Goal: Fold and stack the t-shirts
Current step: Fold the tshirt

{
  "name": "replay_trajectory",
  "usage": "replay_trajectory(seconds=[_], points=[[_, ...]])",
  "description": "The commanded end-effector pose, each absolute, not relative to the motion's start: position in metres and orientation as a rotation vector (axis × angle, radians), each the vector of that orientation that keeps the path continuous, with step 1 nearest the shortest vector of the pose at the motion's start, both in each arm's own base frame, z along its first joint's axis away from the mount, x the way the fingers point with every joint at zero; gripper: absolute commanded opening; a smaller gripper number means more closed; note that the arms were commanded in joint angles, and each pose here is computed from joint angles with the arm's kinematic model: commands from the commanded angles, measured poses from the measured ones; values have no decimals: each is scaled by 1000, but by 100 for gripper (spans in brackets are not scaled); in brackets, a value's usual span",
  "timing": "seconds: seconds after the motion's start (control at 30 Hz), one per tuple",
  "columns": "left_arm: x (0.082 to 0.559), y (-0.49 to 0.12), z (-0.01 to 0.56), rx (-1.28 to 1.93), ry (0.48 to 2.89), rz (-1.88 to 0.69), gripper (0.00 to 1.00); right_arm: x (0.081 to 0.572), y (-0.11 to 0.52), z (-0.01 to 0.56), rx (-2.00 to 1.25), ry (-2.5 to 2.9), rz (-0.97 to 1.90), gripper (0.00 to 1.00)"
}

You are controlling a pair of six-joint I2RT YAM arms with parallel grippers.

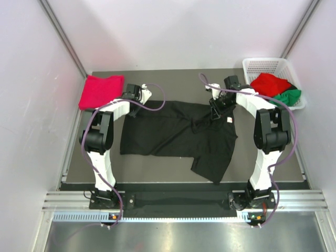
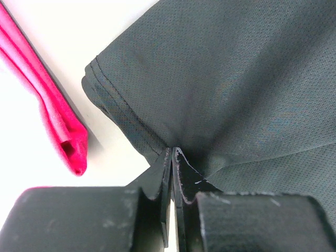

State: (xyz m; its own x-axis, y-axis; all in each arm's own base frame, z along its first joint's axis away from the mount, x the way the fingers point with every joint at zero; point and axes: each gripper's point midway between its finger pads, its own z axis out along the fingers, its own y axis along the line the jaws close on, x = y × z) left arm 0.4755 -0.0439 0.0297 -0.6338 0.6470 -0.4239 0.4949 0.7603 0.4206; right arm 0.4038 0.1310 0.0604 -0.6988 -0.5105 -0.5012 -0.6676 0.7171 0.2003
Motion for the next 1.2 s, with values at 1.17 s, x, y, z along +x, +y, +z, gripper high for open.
replay_trajectory(seconds=[1.17], points=[[469,-47,24,885,2409,371,6,420,130,66,-845,2484,588,0]])
